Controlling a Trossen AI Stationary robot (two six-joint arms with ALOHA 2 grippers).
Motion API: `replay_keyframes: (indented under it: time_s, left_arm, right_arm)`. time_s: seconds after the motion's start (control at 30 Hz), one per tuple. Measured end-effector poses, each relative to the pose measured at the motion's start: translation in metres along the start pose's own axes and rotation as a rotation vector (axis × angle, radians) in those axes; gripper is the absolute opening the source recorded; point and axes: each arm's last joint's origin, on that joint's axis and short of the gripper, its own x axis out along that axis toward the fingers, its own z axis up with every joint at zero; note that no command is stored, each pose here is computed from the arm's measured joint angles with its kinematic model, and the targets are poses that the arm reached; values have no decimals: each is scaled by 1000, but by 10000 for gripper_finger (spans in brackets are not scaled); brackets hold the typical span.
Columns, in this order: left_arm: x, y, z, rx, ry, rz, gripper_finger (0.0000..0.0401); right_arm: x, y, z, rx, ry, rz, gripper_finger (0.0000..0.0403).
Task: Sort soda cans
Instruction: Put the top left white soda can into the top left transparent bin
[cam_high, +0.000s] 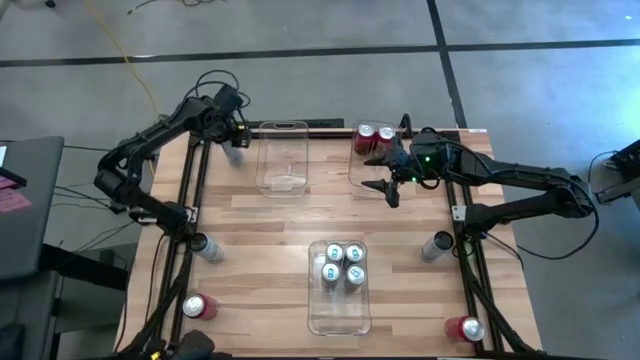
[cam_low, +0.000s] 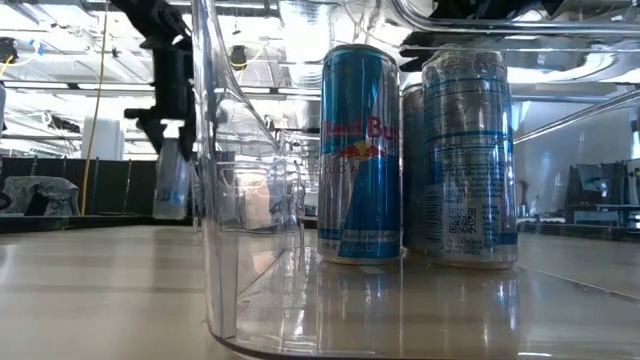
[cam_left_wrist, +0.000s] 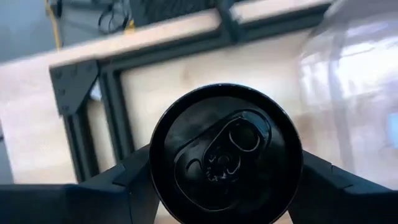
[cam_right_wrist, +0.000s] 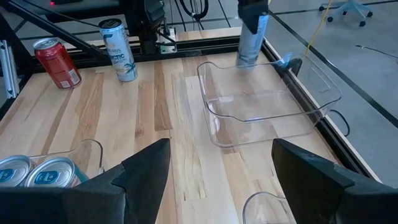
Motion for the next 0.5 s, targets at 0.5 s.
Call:
replay_keyframes:
  time_s: [0.5]
  left_arm:
    - [-94,-43,20,96,-247,-171,255]
  right_arm:
    - [0,0,0,0,4,0,299]
